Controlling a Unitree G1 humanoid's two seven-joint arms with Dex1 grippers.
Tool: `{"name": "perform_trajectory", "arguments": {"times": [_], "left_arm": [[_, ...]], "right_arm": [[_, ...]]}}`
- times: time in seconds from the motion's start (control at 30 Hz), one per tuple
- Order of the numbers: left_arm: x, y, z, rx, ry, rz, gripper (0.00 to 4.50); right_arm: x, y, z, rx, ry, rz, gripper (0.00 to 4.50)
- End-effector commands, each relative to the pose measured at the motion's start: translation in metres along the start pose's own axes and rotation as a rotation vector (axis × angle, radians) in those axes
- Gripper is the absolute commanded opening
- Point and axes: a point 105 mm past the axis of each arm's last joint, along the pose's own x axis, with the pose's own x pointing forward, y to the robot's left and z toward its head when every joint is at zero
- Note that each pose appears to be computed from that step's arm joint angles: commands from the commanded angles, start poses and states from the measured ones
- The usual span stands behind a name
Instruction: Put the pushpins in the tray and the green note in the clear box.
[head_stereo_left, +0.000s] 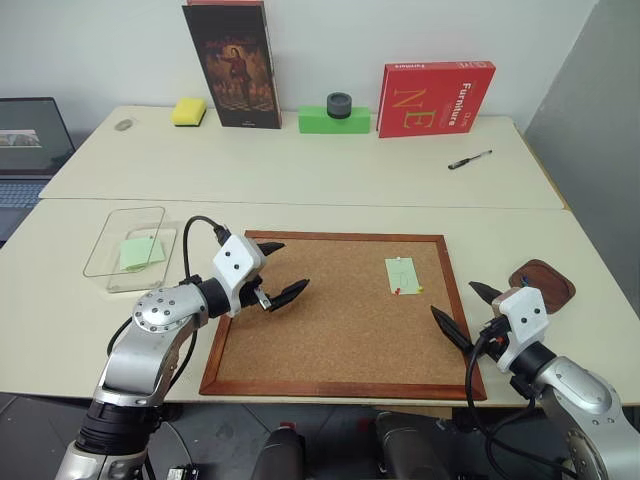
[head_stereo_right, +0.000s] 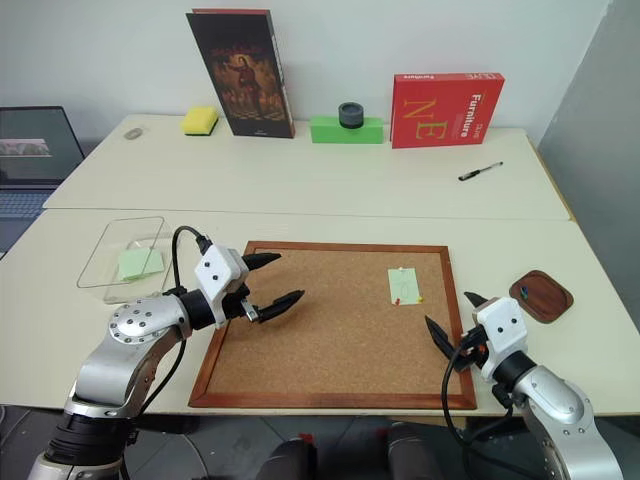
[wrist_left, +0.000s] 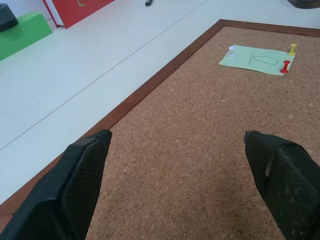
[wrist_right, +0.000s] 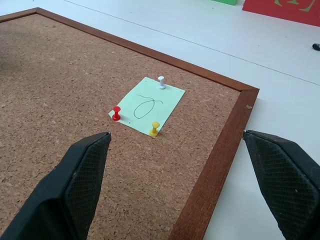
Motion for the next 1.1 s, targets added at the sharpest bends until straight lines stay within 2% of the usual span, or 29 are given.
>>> {"name": "perform_trajectory", "arguments": {"times": [0.03, 0.23, 0.37, 0.5, 0.87, 0.93, 0.97, 1.1], "left_arm": [[-0.002, 0.004, 0.018, 0.036, -0.073, -0.001, 4.5], [0.0, 0.005, 0.014, 0.025, -0.024, 0.013, 4.5], [-0.001, 0.006, 0.016, 0.007, -0.042, 0.008, 4.5], [0.002, -0.002, 0.025, -0.036, -0.086, -0.059, 4.5], [0.014, -0.024, 0.027, -0.003, -0.081, -0.196, 4.5], [0.016, -0.026, 0.029, 0.004, -0.089, -0.212, 4.15], [0.018, -0.027, 0.03, 0.01, -0.095, -0.216, 4.13], [0.022, -0.029, 0.03, 0.018, -0.098, -0.234, 3.36]], "right_arm": [[0.001, 0.0, 0.012, -0.032, -0.041, 0.014, 4.48], [0.002, -0.001, 0.008, -0.05, -0.026, 0.031, 4.48], [0.005, 0.002, 0.009, -0.051, -0.034, 0.044, 4.48], [0.007, 0.006, 0.011, -0.066, -0.042, 0.068, 4.48], [0.008, 0.01, 0.017, -0.078, -0.073, 0.074, 4.48], [0.007, 0.01, 0.018, -0.077, -0.074, 0.076, 4.5], [0.006, 0.011, 0.019, -0.076, -0.074, 0.082, 4.5], [0.006, 0.012, 0.022, -0.073, -0.083, 0.099, 4.5]]}}
